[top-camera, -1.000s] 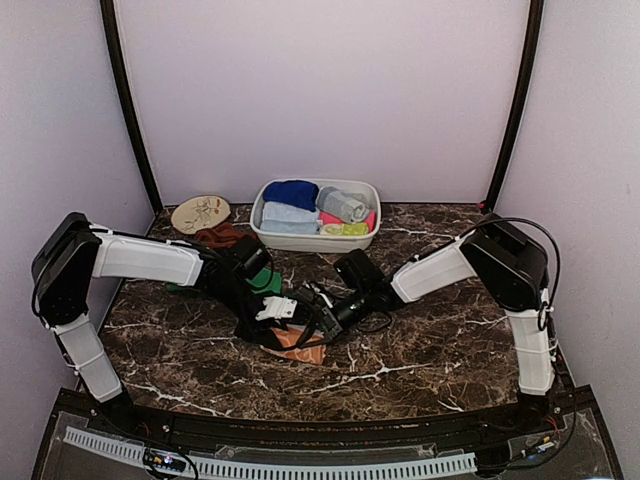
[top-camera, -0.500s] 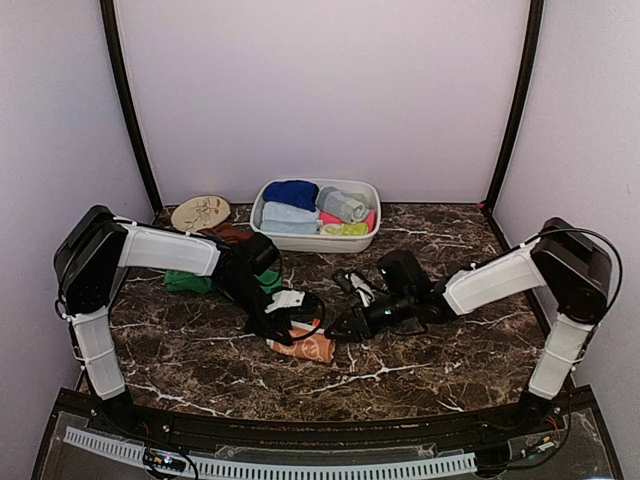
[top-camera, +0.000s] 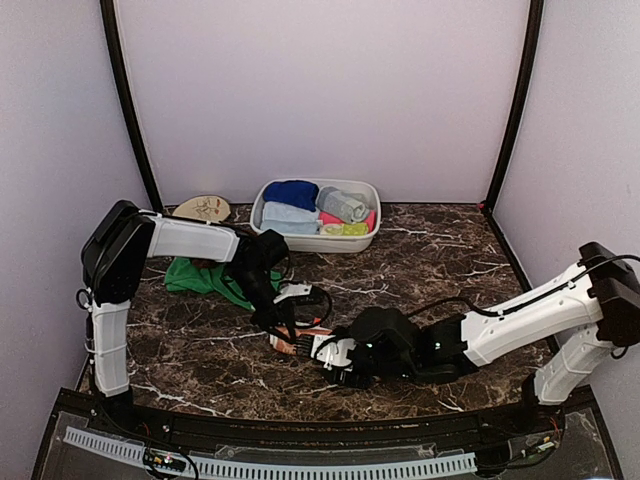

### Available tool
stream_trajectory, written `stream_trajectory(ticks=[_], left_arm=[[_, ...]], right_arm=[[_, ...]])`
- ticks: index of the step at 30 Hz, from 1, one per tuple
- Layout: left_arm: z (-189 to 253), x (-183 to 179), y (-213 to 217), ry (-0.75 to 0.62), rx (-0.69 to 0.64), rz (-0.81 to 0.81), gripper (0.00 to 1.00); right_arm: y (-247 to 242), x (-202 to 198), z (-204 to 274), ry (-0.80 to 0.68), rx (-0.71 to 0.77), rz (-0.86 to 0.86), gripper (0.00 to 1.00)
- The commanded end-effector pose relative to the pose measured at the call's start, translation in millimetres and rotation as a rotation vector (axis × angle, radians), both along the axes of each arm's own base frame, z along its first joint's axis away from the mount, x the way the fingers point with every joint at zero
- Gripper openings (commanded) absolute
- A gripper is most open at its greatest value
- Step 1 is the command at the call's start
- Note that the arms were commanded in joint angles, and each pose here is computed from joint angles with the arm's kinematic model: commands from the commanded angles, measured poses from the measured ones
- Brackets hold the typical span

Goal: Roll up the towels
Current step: Roll the towel at the center of the board.

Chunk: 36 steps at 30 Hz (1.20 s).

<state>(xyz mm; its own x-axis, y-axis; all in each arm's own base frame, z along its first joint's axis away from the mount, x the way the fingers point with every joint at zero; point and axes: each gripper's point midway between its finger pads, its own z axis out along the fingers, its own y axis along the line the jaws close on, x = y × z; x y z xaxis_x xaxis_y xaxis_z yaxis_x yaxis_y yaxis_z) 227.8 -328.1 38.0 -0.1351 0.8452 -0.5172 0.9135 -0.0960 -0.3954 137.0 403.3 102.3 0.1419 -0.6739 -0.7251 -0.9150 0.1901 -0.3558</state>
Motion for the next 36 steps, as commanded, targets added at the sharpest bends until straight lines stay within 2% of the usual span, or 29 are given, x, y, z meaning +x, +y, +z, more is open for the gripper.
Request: stream_trajectory(ticks=[1, 6, 10, 14, 20, 25, 26, 27, 28, 36], left_arm=[[-48, -16, 33, 0.081, 0.230, -0.011, 0.09], [-53, -16, 35, 0.093, 0.253, -0.023, 0.09], [-55, -15, 37, 0.092, 0.266, -0.035, 0.11], [-54, -14, 37, 0.089, 0.263, -0.040, 0.18], [-38, 2, 32, 0.065, 0.179, 0.025, 0.45], [-1, 32, 42, -0.034, 0.023, 0.154, 0.51], [7, 38, 47, -0.057, -0.005, 0.188, 0.55], [15, 42, 50, -0.082, -0.037, 0.206, 0.87], [22, 45, 53, -0.108, -0.064, 0.224, 0.92], [68, 44, 58, -0.269, -0.184, 0.236, 0.94]], right_arm=[[8, 28, -5, -0.333, -0.207, -0.012, 0.54], [26, 37, -20, -0.435, -0.274, 0.050, 0.55], [31, 50, -39, -0.409, -0.297, 0.052, 0.54], [31, 64, -53, -0.356, -0.296, 0.031, 0.51], [17, 78, -85, -0.162, -0.312, -0.050, 0.33], [0, 66, -110, 0.006, -0.313, -0.089, 0.24], [-3, 62, -115, 0.036, -0.317, -0.093, 0.24], [-5, 59, -120, 0.066, -0.318, -0.097, 0.24], [-7, 55, -125, 0.101, -0.313, -0.101, 0.23], [-11, 36, -147, 0.469, -0.255, -0.164, 0.23]])
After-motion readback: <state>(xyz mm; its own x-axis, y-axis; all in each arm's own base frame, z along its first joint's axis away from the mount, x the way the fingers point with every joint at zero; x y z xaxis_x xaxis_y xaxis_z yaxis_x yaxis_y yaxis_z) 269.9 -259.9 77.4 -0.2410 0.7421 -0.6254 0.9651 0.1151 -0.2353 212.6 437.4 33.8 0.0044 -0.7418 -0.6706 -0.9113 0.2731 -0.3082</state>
